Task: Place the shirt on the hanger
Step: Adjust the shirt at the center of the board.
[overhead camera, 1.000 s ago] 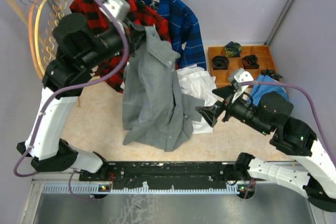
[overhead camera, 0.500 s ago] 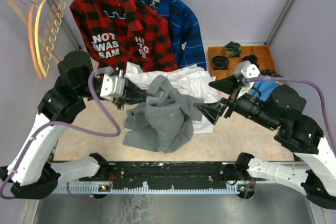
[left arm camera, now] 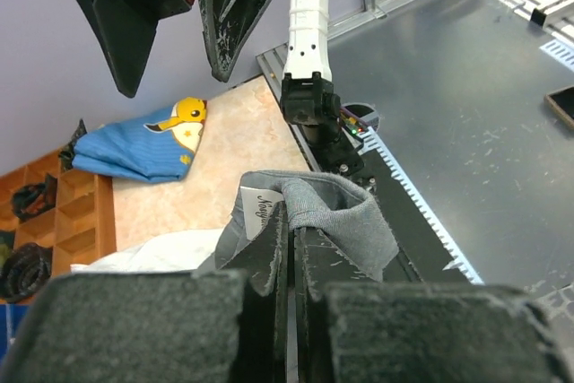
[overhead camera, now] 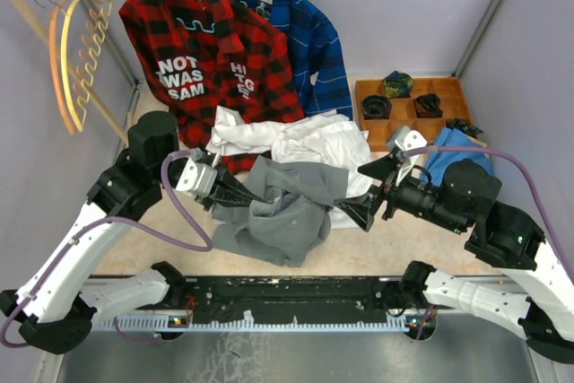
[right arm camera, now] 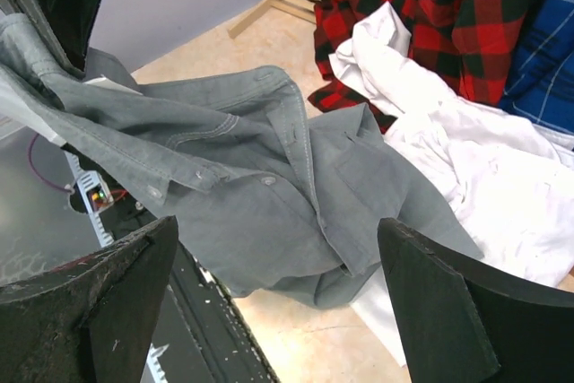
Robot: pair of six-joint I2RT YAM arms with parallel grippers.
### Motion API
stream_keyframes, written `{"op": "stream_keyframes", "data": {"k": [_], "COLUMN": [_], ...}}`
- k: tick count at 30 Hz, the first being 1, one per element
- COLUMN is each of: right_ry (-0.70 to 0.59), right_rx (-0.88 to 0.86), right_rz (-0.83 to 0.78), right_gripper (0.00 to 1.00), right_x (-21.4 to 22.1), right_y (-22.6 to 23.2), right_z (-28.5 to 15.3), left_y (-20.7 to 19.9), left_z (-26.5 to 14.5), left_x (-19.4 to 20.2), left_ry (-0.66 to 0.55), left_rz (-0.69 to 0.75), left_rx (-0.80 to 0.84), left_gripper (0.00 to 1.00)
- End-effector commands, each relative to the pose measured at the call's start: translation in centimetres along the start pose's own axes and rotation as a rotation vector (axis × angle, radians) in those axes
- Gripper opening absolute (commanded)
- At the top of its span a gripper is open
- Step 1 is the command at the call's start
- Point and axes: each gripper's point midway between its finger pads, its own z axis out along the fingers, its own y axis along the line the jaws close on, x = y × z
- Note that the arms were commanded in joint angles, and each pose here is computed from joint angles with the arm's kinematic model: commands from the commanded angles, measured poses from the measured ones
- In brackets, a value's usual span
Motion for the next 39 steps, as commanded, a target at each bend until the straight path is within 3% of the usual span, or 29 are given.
{"op": "stream_keyframes", "data": {"k": [1, 10, 15, 22, 31, 33, 39], "right_ry": [-0.033, -0.027, -0.020, 0.053, 0.213, 0.255, 0.202], "right_rx": [-0.015, -0.305, -0.351, -0.434, -0.738, -0.769, -0.784], "right_rz": [-0.016, -0.083, -0.106, -0.154, -0.094, -0.070, -0.024], "right_gripper": [0.93, 0.93, 0.93, 0.93, 0.92, 0.83, 0.09], "right_x": [-0.4, 0.7, 0.9, 2.5, 6.8, 8.3, 9.0], "right_y": [0.2, 4.8, 5.4, 6.2, 10.0, 10.3, 10.8], "right_z": [0.1, 1.0, 2.4, 6.0, 9.9, 10.5, 10.6], "left_y": [-1.4, -3.2, -4.3, -4.5, -3.9, -3.6, -2.3], "left_z": [-0.1, 0.2, 0.7, 1.3, 1.5, 1.4, 1.3], "left_x": [-0.6, 0.7, 0.9, 0.9, 1.4, 1.6, 1.8], "left_ry": [-0.032, -0.032, -0.075, -0.093, -0.048, -0.031, 0.004], "left_rz": [0.156, 0.272, 0.344, 0.377, 0.381, 0.391, 0.439], "left_rx": [0.053, 0.155, 0.220, 0.253, 0.236, 0.221, 0.137], "left_gripper": [0.00, 0.00, 0.00, 0.00, 0.00, 0.00, 0.00]}}
